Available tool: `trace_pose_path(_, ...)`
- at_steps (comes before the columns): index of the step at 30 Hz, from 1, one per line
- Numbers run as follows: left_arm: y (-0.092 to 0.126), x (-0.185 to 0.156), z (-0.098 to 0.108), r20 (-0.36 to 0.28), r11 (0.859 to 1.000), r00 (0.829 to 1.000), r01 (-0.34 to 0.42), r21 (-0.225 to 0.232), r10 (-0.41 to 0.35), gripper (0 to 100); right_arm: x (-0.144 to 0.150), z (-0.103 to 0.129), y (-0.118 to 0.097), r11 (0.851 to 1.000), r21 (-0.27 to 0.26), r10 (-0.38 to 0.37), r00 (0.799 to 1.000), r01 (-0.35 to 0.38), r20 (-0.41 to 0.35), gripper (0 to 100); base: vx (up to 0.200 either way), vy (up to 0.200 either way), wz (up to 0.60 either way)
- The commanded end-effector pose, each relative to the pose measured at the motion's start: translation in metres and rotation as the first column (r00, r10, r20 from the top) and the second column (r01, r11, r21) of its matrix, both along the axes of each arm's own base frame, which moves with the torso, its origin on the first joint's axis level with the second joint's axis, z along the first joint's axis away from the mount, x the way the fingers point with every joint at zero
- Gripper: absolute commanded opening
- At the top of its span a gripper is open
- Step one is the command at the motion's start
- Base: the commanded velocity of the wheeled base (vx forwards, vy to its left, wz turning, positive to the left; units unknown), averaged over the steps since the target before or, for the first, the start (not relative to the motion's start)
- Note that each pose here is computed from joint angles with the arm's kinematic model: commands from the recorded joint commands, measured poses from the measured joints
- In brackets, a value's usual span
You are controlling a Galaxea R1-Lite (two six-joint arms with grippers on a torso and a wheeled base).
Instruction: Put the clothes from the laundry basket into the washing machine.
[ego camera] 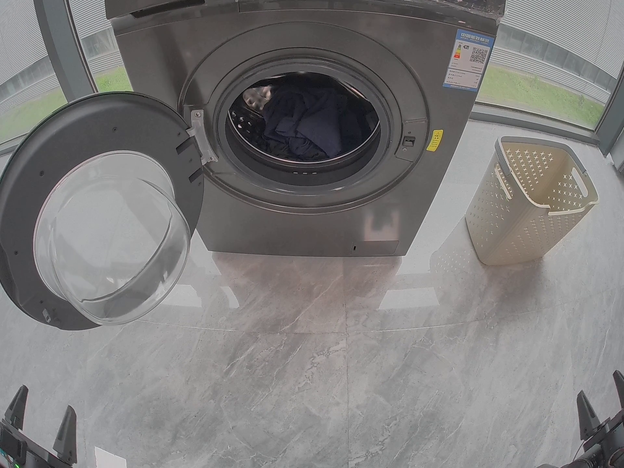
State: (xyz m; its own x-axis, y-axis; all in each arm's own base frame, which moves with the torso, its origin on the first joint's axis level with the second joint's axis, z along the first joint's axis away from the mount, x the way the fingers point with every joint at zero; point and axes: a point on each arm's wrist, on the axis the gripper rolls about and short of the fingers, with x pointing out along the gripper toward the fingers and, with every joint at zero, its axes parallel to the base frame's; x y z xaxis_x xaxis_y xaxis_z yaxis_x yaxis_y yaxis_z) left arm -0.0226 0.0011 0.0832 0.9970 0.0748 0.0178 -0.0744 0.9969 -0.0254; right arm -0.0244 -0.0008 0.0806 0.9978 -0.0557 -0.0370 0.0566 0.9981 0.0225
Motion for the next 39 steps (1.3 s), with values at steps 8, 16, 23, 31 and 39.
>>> trace_pose_path(8, -0.0009, 0.0003, -0.0072, -0.022, 0.998, 0.997, 0.067, -0.007, -0.067, 100, -0.0003, -0.0048, 0.0011, 0.998, -0.014, 0.064, 0.998, -0.064, -0.001, 100, 0.000, 0.075, 0.00)
trace_pose_path(16, -0.0009, 0.0003, -0.0072, -0.022, 0.998, 0.997, 0.067, -0.008, -0.067, 100, -0.0003, -0.0048, 0.0012, 0.998, -0.017, 0.066, 0.998, -0.066, -0.001, 100, 0.000, 0.200, 0.00)
trace_pose_path(23, -0.0009, 0.0003, -0.0072, -0.022, 0.998, 0.997, 0.067, -0.007, -0.067, 100, -0.0003, -0.0048, 0.0012, 0.998, -0.016, 0.066, 0.998, -0.066, -0.001, 100, 0.000, 0.114, 0.00)
trace_pose_path(31, -0.0009, 0.0003, -0.0072, -0.022, 0.998, 0.997, 0.067, -0.008, -0.067, 100, -0.0003, -0.0048, 0.0012, 0.998, -0.017, 0.066, 0.998, -0.066, -0.001, 100, -0.200, 0.000, 0.00)
trace_pose_path(39, -0.0009, 0.0003, -0.0072, -0.022, 0.998, 0.997, 0.067, -0.008, -0.067, 100, -0.0003, -0.0048, 0.0012, 0.998, -0.018, 0.063, 0.998, -0.063, -0.001, 100, -0.025, 0.100, 0.00)
